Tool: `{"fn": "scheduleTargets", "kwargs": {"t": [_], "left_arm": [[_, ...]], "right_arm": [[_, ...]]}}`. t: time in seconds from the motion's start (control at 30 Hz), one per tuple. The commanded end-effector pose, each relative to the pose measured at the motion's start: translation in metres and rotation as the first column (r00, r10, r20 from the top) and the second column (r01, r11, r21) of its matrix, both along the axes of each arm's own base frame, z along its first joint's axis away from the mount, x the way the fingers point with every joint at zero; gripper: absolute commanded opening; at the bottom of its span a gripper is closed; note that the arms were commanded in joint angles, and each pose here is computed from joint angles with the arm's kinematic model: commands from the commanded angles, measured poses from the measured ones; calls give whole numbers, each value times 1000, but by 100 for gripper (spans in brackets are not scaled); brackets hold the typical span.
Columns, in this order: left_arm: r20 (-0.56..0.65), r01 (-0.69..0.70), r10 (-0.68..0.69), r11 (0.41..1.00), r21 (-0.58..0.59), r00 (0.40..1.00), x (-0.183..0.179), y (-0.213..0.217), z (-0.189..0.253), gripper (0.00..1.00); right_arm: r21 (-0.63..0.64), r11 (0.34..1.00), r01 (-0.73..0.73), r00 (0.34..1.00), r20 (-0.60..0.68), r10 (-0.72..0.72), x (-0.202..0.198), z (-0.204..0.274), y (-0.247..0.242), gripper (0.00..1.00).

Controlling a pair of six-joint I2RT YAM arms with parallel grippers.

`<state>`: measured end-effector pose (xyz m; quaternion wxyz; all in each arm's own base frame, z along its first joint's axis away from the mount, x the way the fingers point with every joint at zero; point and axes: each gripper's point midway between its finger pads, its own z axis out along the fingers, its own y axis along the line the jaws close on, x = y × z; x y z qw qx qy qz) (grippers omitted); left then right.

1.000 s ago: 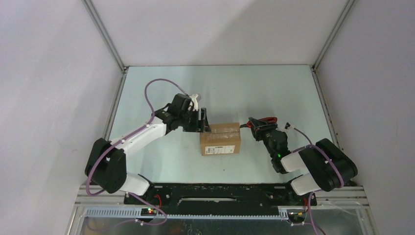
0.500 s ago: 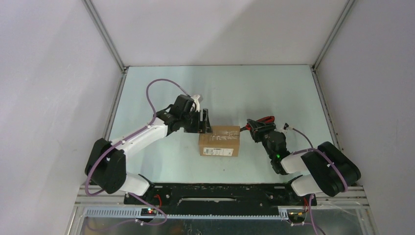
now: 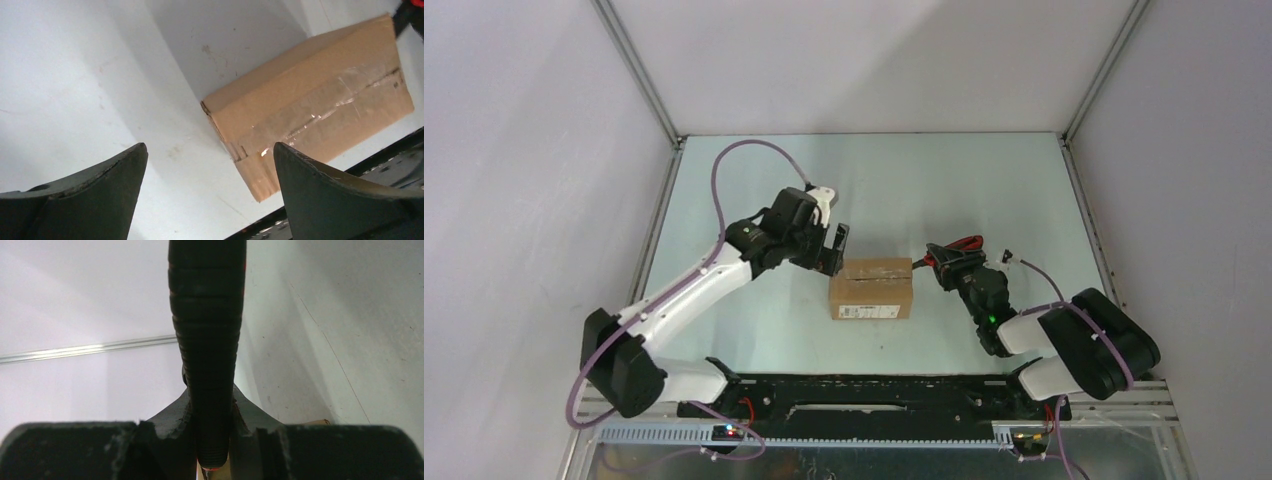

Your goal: Unpack the express box

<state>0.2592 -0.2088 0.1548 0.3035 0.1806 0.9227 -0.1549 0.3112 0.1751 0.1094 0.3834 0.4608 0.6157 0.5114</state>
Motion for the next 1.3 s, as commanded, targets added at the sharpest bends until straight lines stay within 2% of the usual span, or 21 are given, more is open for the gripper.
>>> {"fn": "scheduleTargets", "kwargs": {"t": [0.0,0.13,0.23,0.33,0.43,0.53,0.6,0.87,1.27], "left_arm": [[232,184,-222,967,177,947,-1,-3,57,100],[298,436,-536,832,343,790,-28,-41,62,100],[328,545,-683,724,423,653,-43,-67,53,100],[337,604,-779,624,497,528,-50,-84,41,100],[365,625,-831,556,548,419,-53,-96,30,100],[343,649,-873,487,584,347,-57,-106,14,100],[336,630,-883,469,619,328,-52,-110,4,100],[394,552,-869,494,672,299,-40,-117,-12,100],[436,563,-823,567,600,364,-46,-121,-29,99]], "right_arm": [[-2,1000,5,998,60,-5,3,17,1,0],[-5,1000,6,998,61,-5,4,17,0,0],[-3,1000,5,998,64,-4,4,19,1,0],[0,1000,0,998,64,-1,3,20,1,0],[1,1000,-2,998,61,2,2,21,1,0],[0,1000,-4,998,63,4,1,23,1,0],[1,1000,-3,998,62,3,1,23,0,0],[2,1000,-9,998,59,9,1,23,1,0],[5,1000,5,999,51,-5,0,18,-4,0]]}}
